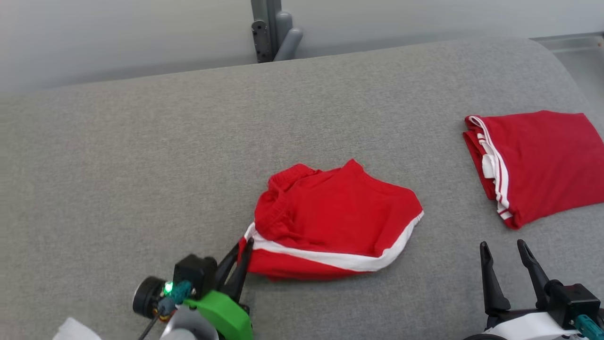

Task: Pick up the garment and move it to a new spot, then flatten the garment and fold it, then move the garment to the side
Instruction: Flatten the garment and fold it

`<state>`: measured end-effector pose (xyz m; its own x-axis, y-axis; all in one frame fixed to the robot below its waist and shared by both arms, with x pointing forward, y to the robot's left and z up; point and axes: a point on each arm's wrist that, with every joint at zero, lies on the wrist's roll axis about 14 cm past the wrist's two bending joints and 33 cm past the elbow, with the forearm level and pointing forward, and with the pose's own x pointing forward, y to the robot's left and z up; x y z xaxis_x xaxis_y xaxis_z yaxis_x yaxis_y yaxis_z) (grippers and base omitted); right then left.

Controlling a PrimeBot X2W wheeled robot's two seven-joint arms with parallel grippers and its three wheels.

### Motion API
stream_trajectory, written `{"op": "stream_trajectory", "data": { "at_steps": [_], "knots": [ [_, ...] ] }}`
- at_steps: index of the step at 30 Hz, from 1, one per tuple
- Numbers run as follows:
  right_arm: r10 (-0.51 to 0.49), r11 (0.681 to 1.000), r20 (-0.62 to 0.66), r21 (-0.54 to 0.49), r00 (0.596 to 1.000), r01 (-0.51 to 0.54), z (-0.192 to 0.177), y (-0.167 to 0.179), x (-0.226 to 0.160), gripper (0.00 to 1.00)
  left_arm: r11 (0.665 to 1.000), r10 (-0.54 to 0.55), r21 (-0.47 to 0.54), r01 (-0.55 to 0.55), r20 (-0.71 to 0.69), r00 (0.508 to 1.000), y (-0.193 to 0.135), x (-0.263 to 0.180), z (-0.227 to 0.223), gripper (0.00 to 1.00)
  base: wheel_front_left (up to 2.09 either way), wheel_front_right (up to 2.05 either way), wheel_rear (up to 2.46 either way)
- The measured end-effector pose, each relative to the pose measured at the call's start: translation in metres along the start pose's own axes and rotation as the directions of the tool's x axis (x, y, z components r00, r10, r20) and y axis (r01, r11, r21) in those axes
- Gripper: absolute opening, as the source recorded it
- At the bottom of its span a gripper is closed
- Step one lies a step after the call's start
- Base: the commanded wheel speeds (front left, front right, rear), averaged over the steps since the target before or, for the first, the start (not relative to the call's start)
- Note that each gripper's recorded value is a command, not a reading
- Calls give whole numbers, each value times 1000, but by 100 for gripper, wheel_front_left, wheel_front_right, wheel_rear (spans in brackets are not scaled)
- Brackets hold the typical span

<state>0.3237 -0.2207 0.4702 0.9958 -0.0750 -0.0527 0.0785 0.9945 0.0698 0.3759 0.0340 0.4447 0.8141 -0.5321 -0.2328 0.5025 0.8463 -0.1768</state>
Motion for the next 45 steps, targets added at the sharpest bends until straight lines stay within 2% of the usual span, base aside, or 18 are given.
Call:
{"op": "stream_trajectory", "data": {
  "at_steps": [6,7,8,9,10,15,17,24,30,35,41,45],
  "knots": [
    [55,998,-3,-10,998,-55,-1,15,8,100,992,110,-55,-111,-14,994,14,-42,-29,0,0,0,0],
    [63,998,-5,-10,998,-63,-2,18,9,100,991,118,-62,-118,-11,993,14,-45,-30,7,0,0,0],
    [71,997,-7,-10,997,-71,-2,20,10,100,990,122,-70,-122,-3,993,13,-46,-29,36,0,0,0],
    [78,997,-7,-11,997,-79,-3,22,11,100,990,125,-68,-124,16,992,12,-47,-25,62,0,0,0],
    [87,996,-7,-13,996,-87,-3,25,12,100,989,133,-71,-130,40,990,13,-48,-20,97,0,0,0],
    [114,993,-7,-13,993,-114,-3,33,16,100,977,191,-101,-187,42,981,21,-60,-27,100,0,0,0],
    [119,993,-8,-13,993,-119,-3,35,17,100,968,224,-132,-213,68,972,26,-60,-22,100,0,0,0],
    [117,993,18,-31,993,-117,5,33,12,100,943,322,-142,-301,161,933,47,-80,0,100,0,0,0],
    [115,992,77,-65,990,-110,25,29,6,100,926,377,-115,-359,241,894,55,-110,16,100,0,0,0],
    [104,991,130,-93,986,-92,42,23,-1,100,899,435,-80,-430,268,860,62,-138,16,100,0,0,0],
    [103,989,145,-118,984,-86,46,21,-3,100,869,488,-60,-491,268,831,74,-161,10,100,0,0,0],
    [101,989,123,-121,987,-86,40,20,-4,100,863,495,-48,-503,276,824,77,-166,11,100,0,0,0]
  ]
}}
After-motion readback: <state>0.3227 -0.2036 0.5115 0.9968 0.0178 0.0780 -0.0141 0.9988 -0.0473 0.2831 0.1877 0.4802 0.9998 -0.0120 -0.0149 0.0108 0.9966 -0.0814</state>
